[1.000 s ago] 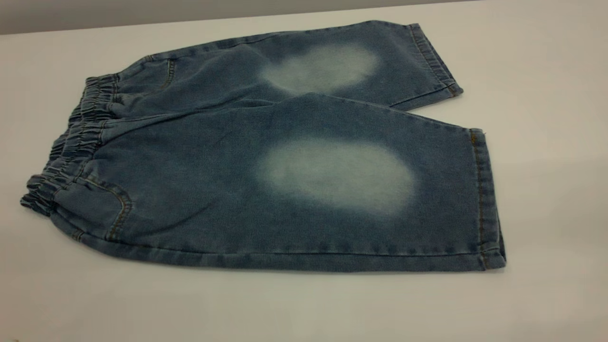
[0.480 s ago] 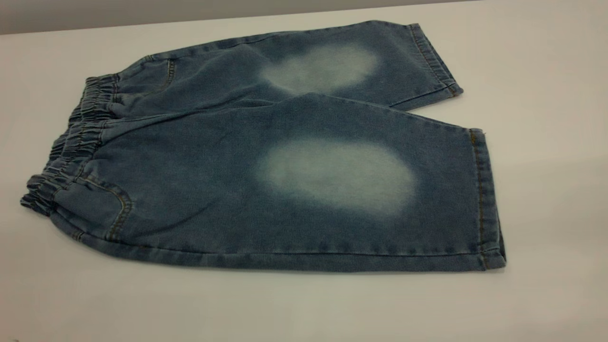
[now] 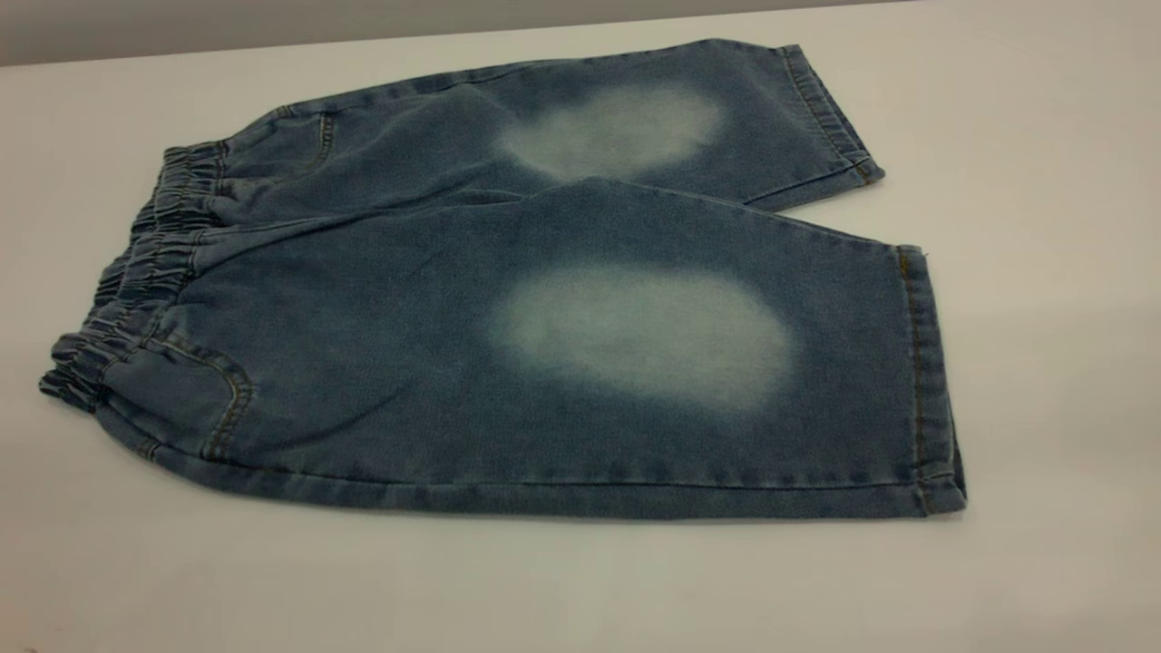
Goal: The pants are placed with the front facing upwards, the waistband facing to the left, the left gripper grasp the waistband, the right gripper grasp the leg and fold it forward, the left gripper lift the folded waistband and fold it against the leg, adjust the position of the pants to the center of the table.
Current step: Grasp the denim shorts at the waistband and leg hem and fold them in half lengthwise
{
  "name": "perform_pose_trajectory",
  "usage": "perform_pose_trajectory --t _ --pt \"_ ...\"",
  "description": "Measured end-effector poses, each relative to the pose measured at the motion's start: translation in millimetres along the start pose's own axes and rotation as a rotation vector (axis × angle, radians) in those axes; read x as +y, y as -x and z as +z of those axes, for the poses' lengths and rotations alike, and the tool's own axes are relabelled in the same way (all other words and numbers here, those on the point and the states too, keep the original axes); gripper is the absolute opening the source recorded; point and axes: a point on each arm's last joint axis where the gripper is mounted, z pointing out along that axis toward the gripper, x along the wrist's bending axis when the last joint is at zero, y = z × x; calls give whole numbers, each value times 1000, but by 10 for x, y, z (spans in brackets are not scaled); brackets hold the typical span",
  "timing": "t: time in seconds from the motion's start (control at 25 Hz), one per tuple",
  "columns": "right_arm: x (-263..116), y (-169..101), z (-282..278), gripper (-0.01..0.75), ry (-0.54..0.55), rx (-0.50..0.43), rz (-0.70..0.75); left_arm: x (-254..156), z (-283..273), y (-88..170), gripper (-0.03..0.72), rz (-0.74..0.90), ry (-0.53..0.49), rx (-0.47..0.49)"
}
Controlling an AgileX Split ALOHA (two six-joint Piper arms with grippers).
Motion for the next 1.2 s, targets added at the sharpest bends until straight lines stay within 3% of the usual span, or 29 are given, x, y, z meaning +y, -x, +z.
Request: perform_pose_trajectory --t 0.44,0.84,1.0,1.2 --pt "0 -1 0 405 0 1 1 0 0 0 391 0 0 0" --pt "7 -52 -2 399 6 58 36 0 0 -2 391 -3 0 2" --pt "57 -59 -14 399 15 64 40 101 -17 -65 391 -53 33 71" --pt "269 -82 189 399 -74 94 45 304 145 -217 391 -167 -77 203"
